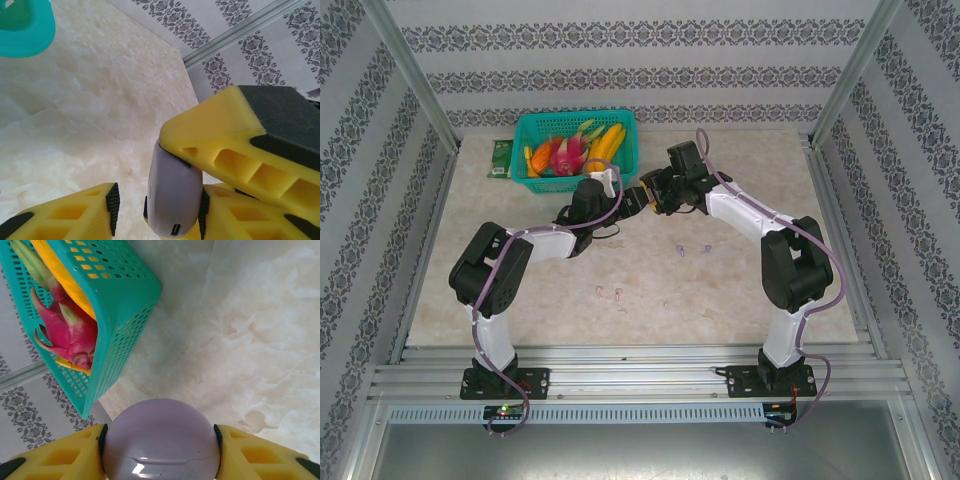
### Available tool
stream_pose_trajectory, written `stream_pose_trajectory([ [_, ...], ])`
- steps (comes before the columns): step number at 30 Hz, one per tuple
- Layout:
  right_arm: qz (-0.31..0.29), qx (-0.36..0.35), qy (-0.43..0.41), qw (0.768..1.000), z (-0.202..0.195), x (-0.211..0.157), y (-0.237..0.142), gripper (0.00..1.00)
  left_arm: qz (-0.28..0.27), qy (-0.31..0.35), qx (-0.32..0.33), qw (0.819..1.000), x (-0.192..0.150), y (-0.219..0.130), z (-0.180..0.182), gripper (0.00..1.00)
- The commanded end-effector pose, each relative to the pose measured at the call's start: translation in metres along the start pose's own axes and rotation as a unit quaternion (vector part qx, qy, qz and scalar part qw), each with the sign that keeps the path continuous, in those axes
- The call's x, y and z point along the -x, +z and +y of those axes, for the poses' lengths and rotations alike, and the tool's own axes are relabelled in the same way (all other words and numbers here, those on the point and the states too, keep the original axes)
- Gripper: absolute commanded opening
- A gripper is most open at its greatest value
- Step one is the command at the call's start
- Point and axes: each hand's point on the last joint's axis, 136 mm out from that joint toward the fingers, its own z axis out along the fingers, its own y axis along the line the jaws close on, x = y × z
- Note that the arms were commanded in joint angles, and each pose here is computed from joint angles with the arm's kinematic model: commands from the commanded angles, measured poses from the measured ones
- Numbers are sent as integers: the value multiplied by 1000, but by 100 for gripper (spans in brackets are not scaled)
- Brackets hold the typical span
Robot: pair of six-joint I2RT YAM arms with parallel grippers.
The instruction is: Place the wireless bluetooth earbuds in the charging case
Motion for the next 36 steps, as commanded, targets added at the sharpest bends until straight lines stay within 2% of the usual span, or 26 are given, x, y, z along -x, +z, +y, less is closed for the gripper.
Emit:
stream_pose_trajectory([
  [1,22,19,12,1000,4,-17,-1,49,-23,-2,-19,1000,1,6,-12,48],
  [11,14,22,43,999,-2,-15,0,50,-48,-18,-14,999,2,2,-5,43],
  [21,8,22,53,998,-4,-12,1,49,-50,-29,-15,998,-2,0,-1,45],
  [36,10,21,58,998,-7,-15,3,49,-52,-43,-24,997,-4,10,1,28],
])
